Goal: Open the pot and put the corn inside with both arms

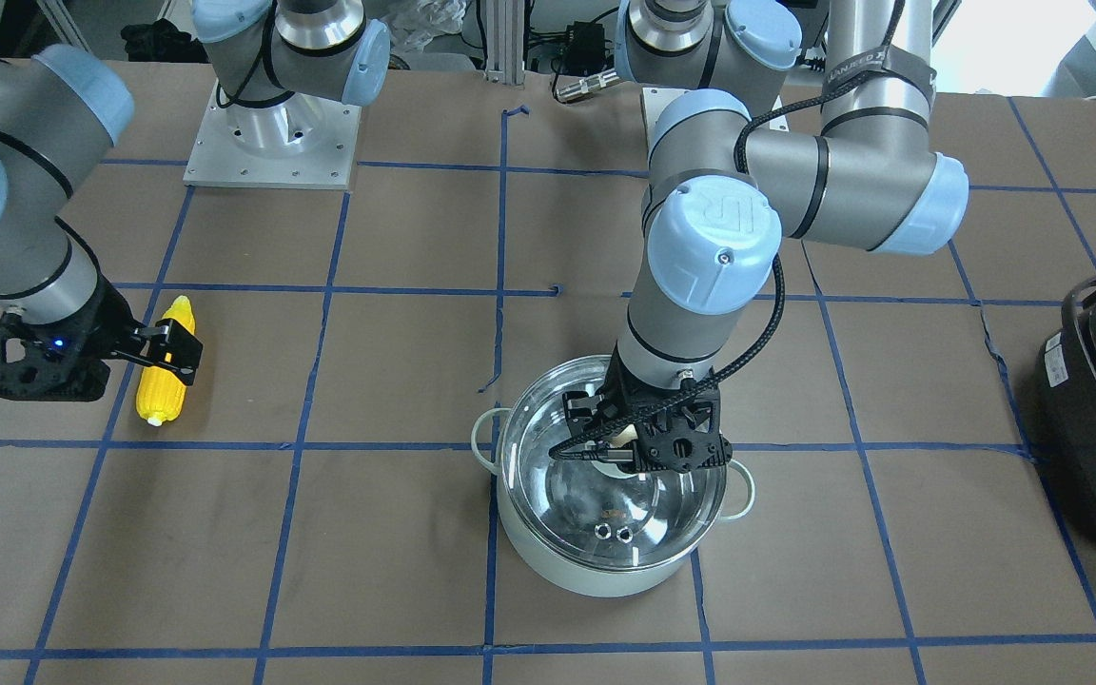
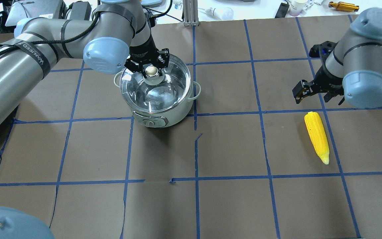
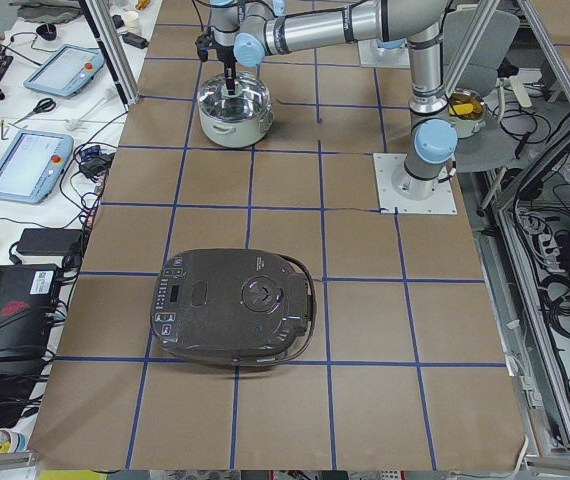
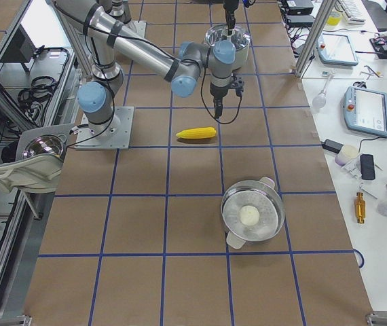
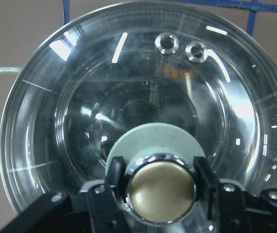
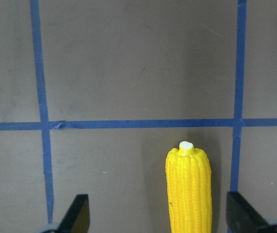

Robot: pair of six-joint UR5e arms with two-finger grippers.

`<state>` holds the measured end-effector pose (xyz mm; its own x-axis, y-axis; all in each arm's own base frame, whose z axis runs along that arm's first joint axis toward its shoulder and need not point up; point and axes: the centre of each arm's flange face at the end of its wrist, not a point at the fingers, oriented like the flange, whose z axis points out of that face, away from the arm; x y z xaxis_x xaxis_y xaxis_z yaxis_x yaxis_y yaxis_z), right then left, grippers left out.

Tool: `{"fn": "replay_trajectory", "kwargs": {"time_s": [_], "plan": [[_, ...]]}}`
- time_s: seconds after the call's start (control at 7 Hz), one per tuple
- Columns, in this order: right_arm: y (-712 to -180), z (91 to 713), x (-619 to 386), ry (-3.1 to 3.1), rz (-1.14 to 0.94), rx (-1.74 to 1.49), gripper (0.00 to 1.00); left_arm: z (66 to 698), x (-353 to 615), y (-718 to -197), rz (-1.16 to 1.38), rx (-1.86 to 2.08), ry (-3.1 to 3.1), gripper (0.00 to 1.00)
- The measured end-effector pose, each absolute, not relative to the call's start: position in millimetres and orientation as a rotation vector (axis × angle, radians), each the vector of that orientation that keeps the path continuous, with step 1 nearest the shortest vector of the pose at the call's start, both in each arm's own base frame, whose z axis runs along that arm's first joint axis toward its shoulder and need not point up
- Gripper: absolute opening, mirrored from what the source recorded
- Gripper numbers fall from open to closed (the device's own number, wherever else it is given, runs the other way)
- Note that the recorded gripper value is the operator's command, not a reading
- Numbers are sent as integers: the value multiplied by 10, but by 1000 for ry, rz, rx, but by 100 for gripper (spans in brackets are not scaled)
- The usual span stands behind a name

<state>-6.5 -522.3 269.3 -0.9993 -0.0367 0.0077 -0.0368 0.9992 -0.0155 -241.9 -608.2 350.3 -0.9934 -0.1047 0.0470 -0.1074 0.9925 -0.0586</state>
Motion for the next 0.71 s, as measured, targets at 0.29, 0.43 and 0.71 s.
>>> {"fn": "replay_trajectory", "kwargs": {"time_s": [0.29,0.43,0.71], "plan": [[-5053,2339,-79,-3094,33,130,97,3765,-2402,-6061,111,167,-3088,19],[-4993,2257,-157,-3092,14,116,95,3933,-2370,-6083,105,174,-3091,15],[-4794,2046,-383,-3118,-46,25,91,4180,-2067,-6176,82,143,-3143,13]]}}
